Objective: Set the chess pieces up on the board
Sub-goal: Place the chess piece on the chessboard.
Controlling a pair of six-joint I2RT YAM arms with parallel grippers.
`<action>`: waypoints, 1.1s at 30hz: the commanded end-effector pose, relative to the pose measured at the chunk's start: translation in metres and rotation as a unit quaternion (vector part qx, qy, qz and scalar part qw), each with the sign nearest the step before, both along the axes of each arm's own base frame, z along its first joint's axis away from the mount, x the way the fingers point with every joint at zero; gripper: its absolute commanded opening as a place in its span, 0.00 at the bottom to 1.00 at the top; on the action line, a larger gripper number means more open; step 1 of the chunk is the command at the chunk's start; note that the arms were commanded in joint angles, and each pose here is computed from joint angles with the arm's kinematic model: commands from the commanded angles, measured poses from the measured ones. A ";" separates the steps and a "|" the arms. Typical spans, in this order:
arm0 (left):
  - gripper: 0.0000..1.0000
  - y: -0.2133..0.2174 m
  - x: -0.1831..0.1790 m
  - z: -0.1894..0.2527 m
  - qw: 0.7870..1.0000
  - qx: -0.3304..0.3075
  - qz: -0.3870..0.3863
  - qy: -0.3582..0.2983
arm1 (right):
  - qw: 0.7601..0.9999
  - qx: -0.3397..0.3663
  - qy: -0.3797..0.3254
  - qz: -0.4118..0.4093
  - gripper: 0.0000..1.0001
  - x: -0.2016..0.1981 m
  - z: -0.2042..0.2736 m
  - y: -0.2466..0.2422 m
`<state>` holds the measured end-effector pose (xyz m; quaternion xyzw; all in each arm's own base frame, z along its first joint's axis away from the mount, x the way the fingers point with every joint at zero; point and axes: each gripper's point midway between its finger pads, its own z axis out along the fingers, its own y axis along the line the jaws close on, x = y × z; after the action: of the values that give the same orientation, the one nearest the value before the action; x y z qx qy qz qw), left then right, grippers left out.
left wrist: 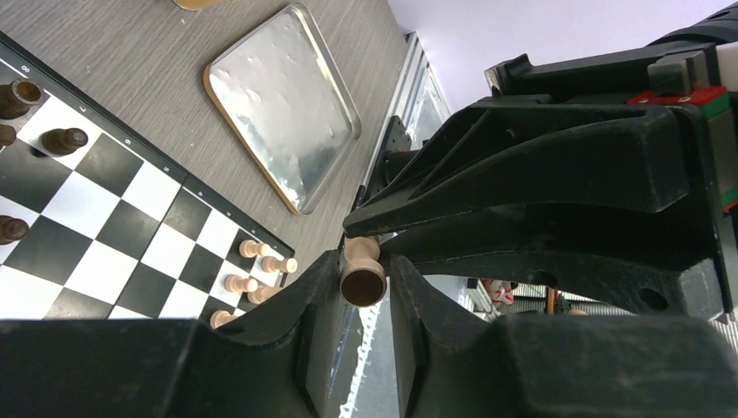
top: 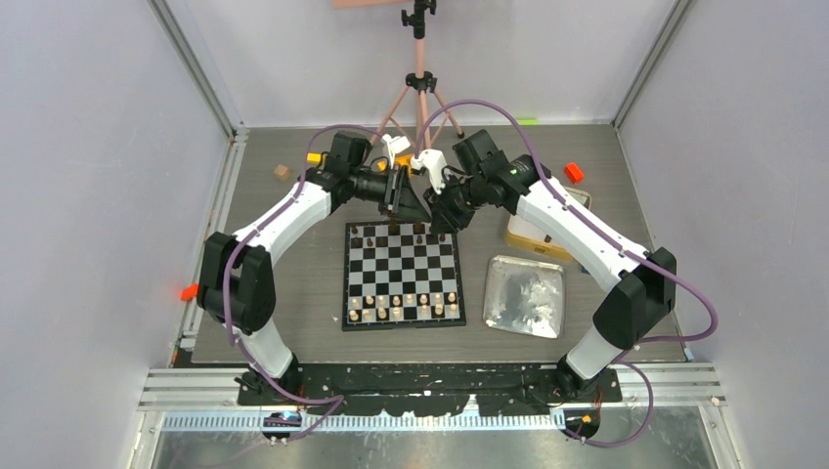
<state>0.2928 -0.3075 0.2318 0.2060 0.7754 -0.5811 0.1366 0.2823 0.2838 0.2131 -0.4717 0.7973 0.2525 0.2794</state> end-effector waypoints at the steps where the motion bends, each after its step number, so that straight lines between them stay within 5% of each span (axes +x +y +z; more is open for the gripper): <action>1: 0.27 -0.002 -0.004 0.016 0.999 -0.015 -0.018 -0.022 | 0.999 0.022 -0.032 -0.005 0.01 0.007 0.020 0.005; 10: 0.00 -0.002 -0.006 0.018 0.999 -0.023 -0.022 -0.018 | 0.999 0.021 -0.033 -0.021 0.07 0.013 0.021 0.006; 21: 0.00 0.021 0.008 0.040 0.997 -0.061 0.029 -0.044 | 0.995 0.047 -0.060 -0.057 0.54 0.018 0.051 0.001; 33: 0.00 0.059 0.035 0.079 0.982 -0.131 0.098 -0.091 | 0.981 0.150 -0.048 -0.112 0.64 0.033 0.120 -0.011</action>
<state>0.3288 -0.2564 0.2696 0.1372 0.7367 -0.6181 0.2372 0.3121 0.2746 0.2727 -0.3855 0.8106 0.2615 0.3549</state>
